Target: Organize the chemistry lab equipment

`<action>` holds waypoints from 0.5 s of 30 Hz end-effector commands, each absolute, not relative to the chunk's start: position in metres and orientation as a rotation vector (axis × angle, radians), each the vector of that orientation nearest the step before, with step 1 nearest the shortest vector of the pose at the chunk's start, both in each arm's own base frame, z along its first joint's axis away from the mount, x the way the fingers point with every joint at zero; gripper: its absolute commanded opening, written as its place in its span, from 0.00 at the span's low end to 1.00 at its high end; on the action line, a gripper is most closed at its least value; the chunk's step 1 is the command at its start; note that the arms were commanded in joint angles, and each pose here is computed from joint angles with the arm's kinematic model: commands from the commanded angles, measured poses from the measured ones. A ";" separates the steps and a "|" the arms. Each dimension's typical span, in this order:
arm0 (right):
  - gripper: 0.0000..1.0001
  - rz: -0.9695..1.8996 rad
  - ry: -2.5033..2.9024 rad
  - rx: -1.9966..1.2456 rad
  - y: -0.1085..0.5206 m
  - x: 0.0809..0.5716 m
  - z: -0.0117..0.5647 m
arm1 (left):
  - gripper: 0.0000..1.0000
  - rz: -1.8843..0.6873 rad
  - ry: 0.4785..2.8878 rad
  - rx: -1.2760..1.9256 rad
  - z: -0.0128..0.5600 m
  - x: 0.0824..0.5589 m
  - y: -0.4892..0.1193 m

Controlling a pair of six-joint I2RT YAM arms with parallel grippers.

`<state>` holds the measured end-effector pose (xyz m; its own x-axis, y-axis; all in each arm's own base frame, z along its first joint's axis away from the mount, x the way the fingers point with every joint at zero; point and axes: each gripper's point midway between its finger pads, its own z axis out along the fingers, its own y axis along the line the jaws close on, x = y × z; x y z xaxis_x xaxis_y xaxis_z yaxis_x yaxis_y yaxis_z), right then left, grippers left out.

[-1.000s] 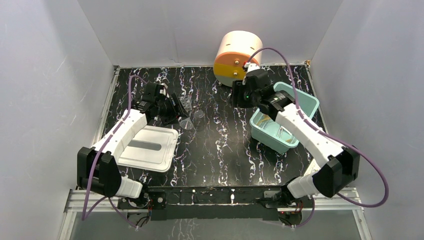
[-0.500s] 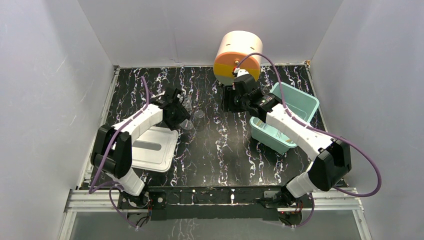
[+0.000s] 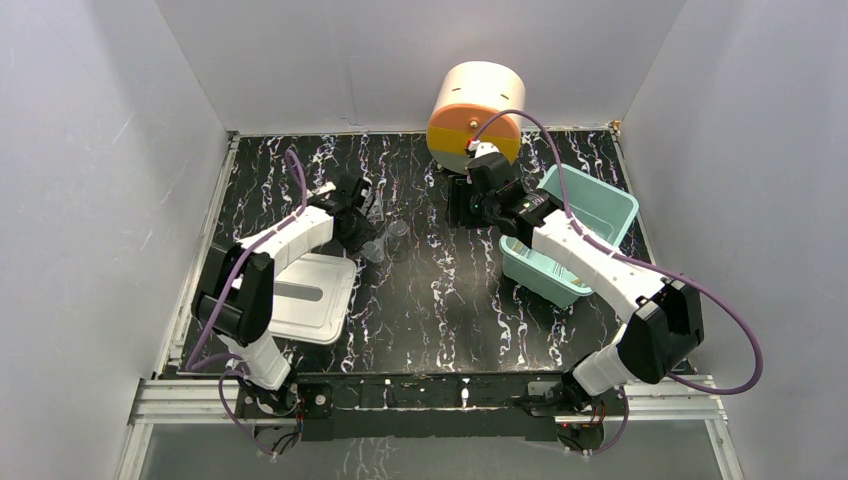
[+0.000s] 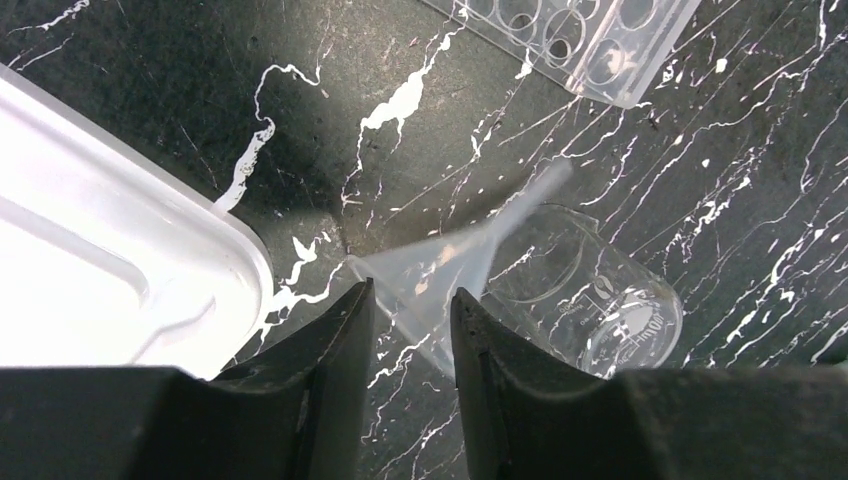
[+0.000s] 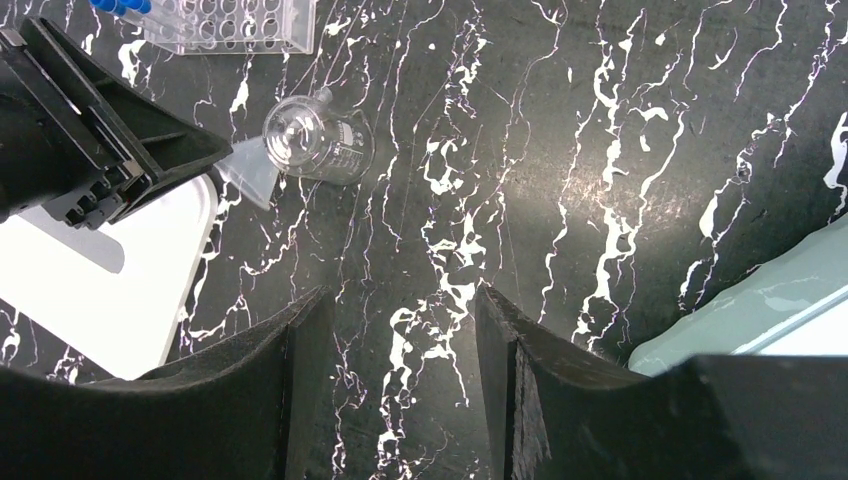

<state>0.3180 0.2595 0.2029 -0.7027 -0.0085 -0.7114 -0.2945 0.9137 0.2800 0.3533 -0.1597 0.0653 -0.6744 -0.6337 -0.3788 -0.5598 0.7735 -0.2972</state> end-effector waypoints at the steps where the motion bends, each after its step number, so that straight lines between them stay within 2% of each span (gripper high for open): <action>1: 0.62 0.501 2.232 -0.221 0.259 0.321 0.224 | 0.30 -0.190 2.479 -0.888 0.067 0.358 -0.159; 7: 0.62 0.495 2.232 -0.227 0.259 0.321 0.224 | 0.18 -0.012 2.403 -0.885 0.081 0.358 -0.129; 10: 0.62 0.494 2.231 -0.229 0.258 0.321 0.224 | 0.13 0.005 2.371 -0.879 0.089 0.358 -0.123; 14: 0.62 0.492 2.230 -0.229 0.258 0.321 0.225 | 0.00 -0.018 2.365 -0.870 0.095 0.356 -0.124; 15: 0.62 0.495 2.227 -0.231 0.259 0.321 0.226 | 0.00 -0.025 2.359 -0.867 0.098 0.355 -0.123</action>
